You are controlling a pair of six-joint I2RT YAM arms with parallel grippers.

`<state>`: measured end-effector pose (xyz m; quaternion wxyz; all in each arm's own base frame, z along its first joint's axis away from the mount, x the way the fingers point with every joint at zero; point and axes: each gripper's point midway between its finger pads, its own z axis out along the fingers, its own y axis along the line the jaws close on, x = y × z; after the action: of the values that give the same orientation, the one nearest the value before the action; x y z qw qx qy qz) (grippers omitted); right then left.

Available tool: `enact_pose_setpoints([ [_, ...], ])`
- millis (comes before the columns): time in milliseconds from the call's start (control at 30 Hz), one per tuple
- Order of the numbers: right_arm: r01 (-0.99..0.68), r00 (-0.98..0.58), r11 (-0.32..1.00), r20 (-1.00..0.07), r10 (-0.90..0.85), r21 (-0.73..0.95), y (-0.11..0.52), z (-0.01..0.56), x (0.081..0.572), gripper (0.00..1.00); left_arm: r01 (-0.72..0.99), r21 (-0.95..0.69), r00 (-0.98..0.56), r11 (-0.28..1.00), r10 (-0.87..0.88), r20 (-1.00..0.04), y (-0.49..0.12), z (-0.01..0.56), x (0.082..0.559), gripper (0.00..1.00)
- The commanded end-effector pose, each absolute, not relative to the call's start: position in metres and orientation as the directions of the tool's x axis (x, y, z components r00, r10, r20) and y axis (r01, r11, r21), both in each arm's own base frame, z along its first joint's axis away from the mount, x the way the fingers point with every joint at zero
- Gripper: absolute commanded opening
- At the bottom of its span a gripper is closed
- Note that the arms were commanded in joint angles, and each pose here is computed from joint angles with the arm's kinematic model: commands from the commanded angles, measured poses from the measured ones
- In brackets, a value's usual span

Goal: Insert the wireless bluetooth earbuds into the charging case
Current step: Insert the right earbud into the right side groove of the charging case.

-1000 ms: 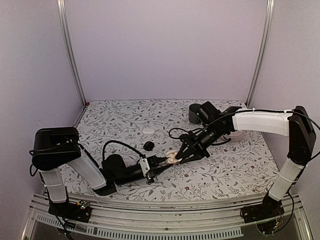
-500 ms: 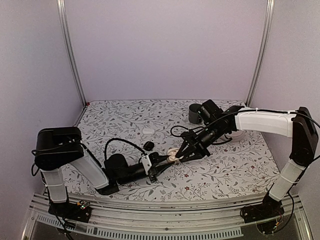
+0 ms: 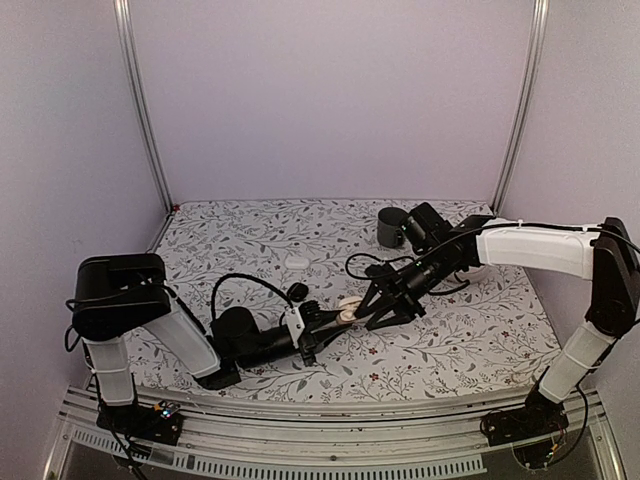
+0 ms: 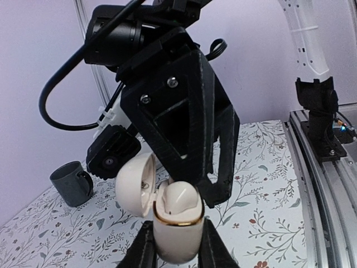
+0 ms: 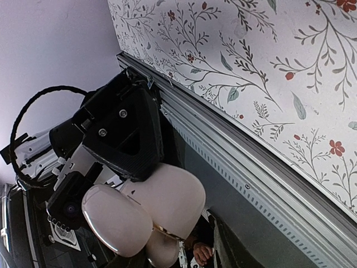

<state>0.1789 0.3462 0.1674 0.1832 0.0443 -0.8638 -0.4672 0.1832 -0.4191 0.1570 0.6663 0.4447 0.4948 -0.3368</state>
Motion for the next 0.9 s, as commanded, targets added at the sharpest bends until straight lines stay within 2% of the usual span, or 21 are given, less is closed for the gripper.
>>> enact_pose_setpoints([
  [0, 0.023, -0.946, 0.527, 0.19, -0.264, 0.849, 0.343, 0.18, 0.181, 0.4, 0.871, 0.236, 0.379, 0.432, -0.283, -0.881, -0.408, 0.228, 0.174, 0.0],
  [533, -0.058, -0.957, 0.518, 0.1, -0.271, 0.853, 0.336, 0.191, 0.18, 0.53, 0.878, 0.216, 0.359, 0.428, -0.289, -0.887, -0.408, 0.227, 0.176, 0.0],
  [867, -0.106, -0.963, 0.525, 0.045, -0.266, 0.845, 0.331, 0.198, 0.178, 0.55, 0.878, 0.212, 0.356, 0.43, -0.289, -0.888, -0.407, 0.227, 0.177, 0.0],
])
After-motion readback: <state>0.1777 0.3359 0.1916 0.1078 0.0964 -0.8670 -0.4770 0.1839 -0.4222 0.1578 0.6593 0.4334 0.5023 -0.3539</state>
